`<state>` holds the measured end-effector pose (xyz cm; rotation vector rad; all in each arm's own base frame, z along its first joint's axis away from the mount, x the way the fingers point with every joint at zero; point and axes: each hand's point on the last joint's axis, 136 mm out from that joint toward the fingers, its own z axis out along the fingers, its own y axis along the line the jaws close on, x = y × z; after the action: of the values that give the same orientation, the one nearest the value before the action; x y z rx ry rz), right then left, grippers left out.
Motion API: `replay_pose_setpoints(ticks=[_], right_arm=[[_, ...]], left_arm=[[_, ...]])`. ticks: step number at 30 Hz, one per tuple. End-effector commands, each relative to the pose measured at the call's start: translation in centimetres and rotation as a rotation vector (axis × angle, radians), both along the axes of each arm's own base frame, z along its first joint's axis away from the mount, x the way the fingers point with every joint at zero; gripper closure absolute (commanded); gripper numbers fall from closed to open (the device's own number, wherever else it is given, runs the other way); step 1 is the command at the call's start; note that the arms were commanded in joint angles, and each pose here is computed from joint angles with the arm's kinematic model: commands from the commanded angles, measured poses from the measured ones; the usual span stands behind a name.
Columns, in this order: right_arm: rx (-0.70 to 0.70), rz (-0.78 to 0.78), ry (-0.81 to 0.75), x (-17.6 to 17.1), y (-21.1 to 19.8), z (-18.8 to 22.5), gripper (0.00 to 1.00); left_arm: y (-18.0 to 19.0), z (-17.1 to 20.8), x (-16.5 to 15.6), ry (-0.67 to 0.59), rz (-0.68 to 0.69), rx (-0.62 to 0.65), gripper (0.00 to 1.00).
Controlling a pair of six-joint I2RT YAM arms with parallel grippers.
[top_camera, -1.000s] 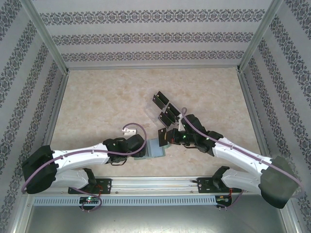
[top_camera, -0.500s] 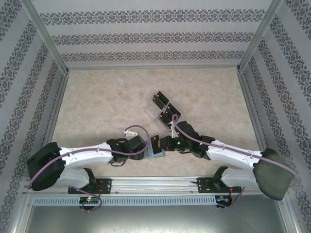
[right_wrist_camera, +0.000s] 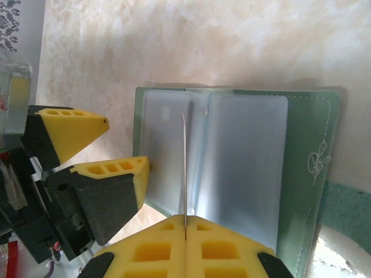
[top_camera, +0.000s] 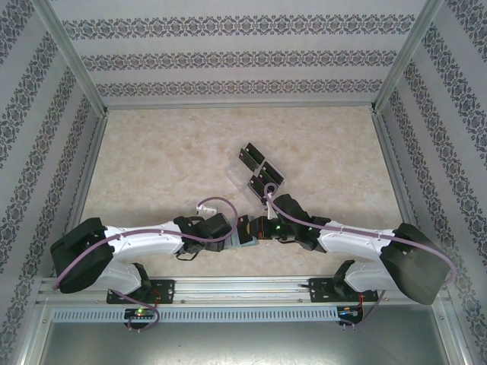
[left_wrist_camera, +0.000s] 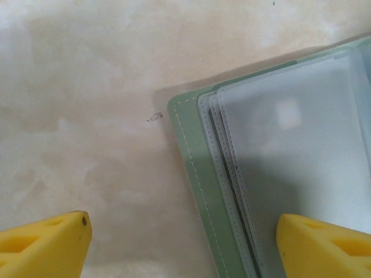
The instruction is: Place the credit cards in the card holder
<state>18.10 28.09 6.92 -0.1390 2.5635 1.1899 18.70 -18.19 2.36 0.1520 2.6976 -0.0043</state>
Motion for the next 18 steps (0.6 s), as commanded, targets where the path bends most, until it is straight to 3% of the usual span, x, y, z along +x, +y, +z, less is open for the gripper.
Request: replay_pose_setpoints(ticks=[1,8,18], right_arm=[[0.04,-0.001,-0.014,0.1,0.6,0.2,1.0],[0.047,-0.007,-0.014,0.2,0.7,-0.2,1.0],[0.049,-0.003,-0.014,0.2,0.7,-0.3,1.0]], left_arm=[[2.5,-0.2,-0.6,0.023,0.04,0.093,0.17],[1.9,-0.1,-1.0,0.03,0.041,0.057,0.17],[0.0,3.7,1.3,-0.08,0.038,-0.023,0.13]])
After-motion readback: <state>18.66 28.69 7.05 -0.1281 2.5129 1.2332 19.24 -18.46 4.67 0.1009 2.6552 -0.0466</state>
